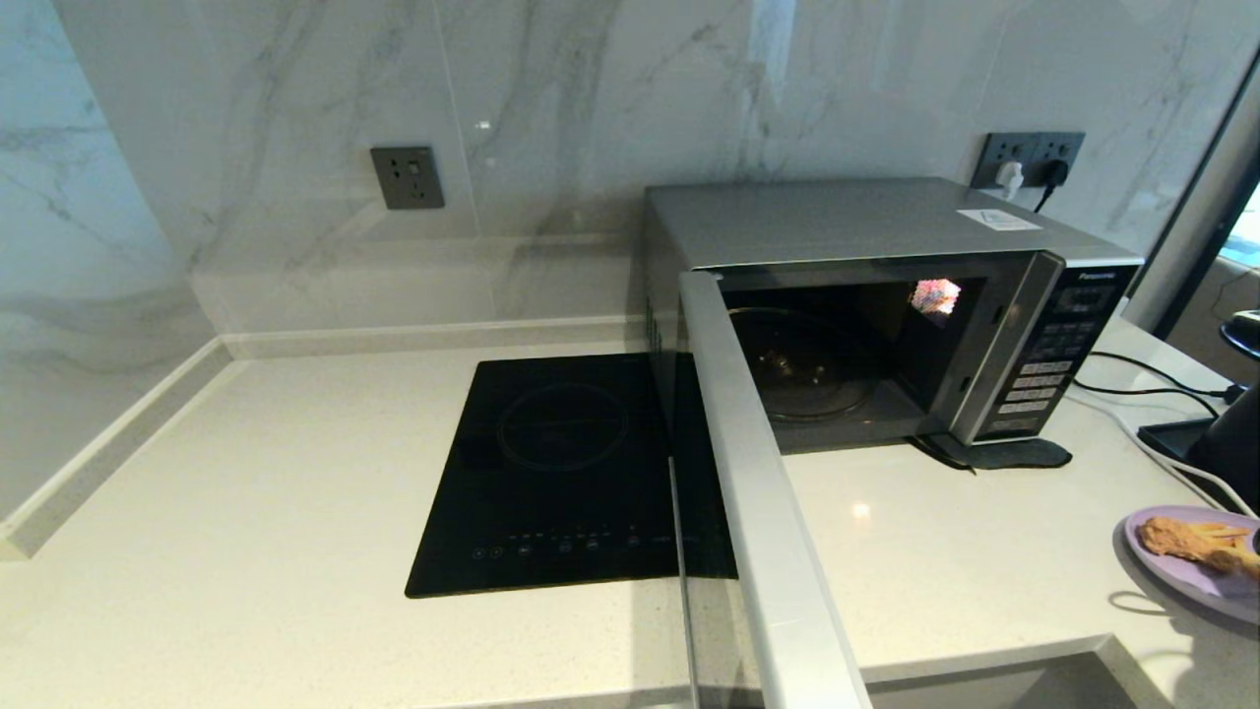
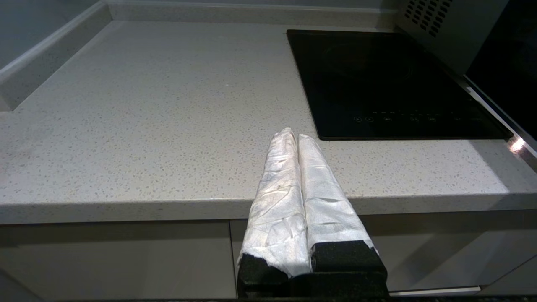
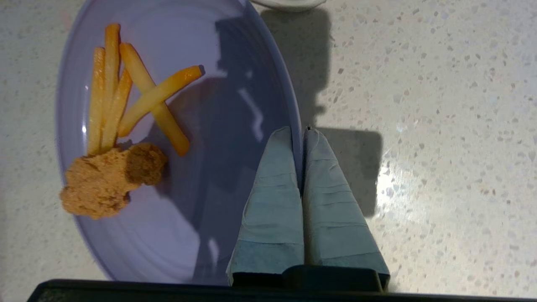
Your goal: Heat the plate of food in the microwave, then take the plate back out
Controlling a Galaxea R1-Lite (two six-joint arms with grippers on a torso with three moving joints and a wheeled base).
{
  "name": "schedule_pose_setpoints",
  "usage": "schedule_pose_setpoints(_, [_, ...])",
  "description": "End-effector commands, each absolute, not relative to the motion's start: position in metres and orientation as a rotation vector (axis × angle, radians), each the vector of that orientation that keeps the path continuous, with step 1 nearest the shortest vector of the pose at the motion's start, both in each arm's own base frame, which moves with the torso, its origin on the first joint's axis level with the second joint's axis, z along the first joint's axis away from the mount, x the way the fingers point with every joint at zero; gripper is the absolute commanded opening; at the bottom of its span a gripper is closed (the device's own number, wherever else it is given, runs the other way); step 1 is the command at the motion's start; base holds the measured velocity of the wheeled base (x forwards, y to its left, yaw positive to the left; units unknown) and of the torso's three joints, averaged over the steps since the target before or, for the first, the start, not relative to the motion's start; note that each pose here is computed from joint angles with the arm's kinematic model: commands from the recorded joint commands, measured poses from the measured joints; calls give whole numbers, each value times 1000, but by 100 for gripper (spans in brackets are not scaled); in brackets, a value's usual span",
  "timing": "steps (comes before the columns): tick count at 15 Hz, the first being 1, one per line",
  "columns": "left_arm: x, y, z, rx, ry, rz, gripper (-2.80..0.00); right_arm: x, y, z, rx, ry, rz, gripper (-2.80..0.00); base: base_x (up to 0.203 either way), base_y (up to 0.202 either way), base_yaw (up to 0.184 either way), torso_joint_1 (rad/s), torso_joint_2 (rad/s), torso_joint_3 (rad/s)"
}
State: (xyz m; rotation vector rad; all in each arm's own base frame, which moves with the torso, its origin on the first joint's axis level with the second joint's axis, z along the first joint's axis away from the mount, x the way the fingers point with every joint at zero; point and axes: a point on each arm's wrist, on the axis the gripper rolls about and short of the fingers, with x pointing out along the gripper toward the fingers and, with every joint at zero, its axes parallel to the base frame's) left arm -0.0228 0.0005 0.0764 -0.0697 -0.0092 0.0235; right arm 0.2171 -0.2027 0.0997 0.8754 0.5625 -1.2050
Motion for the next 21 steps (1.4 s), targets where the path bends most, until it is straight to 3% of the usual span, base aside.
schedule_pose_setpoints(1, [-23,0,76,-71,-9,24,-280,218,-210,86,886,600,-1225,-280,0,0,0,0,0,0])
schedule_pose_setpoints(6, [-23,0,76,-71,-9,24,-280,218,-217,75,906,631,-1234,-280,0,0,0,0,0,0])
schedule_pose_setpoints(7, [-23,0,76,-71,-9,24,-280,218,-218,73,908,639,-1236,0,0,0,0,0,0,0])
schedule_pose_setpoints(14, [-23,0,76,-71,-9,24,-280,215,-214,77,916,648,-1191,0,0,0,0,0,0,0])
schedule_pose_setpoints(21, [-23,0,76,-71,-9,24,-280,180,-177,149,838,437,-1070,0,0,0,0,0,0,0])
